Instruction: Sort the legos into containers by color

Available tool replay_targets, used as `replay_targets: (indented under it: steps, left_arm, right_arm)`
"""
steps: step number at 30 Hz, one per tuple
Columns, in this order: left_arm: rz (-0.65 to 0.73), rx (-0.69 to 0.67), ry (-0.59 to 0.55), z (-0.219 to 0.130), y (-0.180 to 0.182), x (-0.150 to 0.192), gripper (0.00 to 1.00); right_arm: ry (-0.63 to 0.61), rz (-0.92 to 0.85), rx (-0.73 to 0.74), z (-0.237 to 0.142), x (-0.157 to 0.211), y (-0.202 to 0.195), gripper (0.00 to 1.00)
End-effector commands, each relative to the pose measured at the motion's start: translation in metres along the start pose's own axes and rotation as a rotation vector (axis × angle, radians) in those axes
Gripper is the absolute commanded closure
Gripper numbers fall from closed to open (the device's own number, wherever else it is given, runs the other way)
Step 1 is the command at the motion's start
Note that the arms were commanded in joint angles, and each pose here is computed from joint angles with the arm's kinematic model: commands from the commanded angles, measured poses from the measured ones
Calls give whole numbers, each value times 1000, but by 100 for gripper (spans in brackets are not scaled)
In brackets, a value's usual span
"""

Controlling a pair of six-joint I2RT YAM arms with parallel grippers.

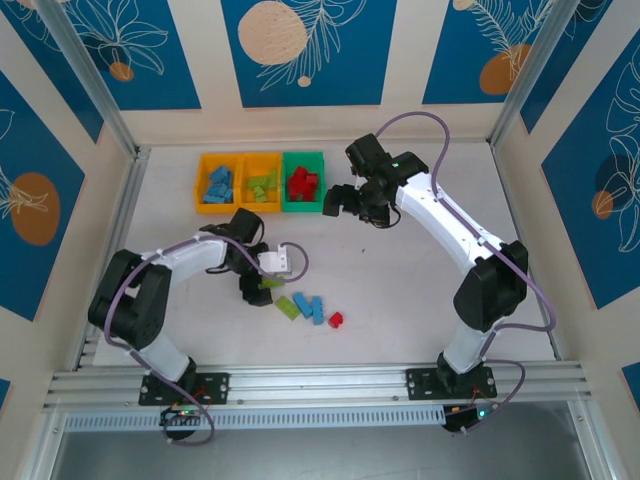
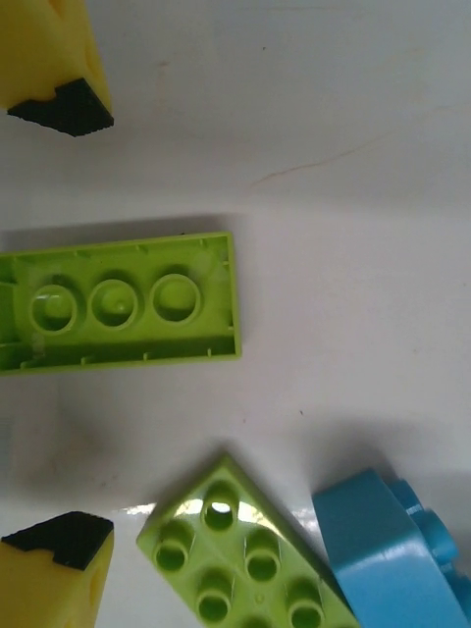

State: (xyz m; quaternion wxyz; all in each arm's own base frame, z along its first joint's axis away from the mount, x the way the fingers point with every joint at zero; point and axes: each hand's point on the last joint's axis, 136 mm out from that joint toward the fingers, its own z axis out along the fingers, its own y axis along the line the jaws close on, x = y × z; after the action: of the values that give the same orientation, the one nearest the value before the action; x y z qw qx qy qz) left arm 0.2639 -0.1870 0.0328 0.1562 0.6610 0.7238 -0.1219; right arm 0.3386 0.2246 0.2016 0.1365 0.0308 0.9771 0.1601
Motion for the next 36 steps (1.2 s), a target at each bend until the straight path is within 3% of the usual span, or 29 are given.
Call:
replay_targets:
  steps: [1,4,8,11,14,21,25,28,31,36]
  left_arm:
    - [-3,9,52,5,6,1,3]
    - [-9,23,83,13,6,5,12]
    - [-19,59,108,21,4,7,38]
    - [-2,61,138,27,4,12,41]
    - [-5,58,158,30,5,16,55]
    - [-29,-16,98,12,20,-3,59]
    - [-192,-167,-68,-31,60,-30,62]
    - [-383,-283,-184,-73,104,-43,72]
    - [-495,-357,-263,-102,141,-51,72]
    - [-768,-468,-259,-126,217,-38,72]
  right_arm:
    - [-19,22,-5,-10,-1,-1,6]
    - [-20,22,-1,-10,-1,-1,6]
    - [-24,28,3,-10,-1,-3,6]
    - [-25,28,3,-11,-1,-3,6]
    - [-24,28,8,-12,0,-4,6]
    - [-24,31,-6,-11,-2,0,6]
    - [-29,27,-25,-12,-6,5,6]
    - [-36,25,-34,-14,-9,9,6]
    - [-36,25,-41,-13,-13,11,6]
    - [-33,18,-51,-13,-17,17,6]
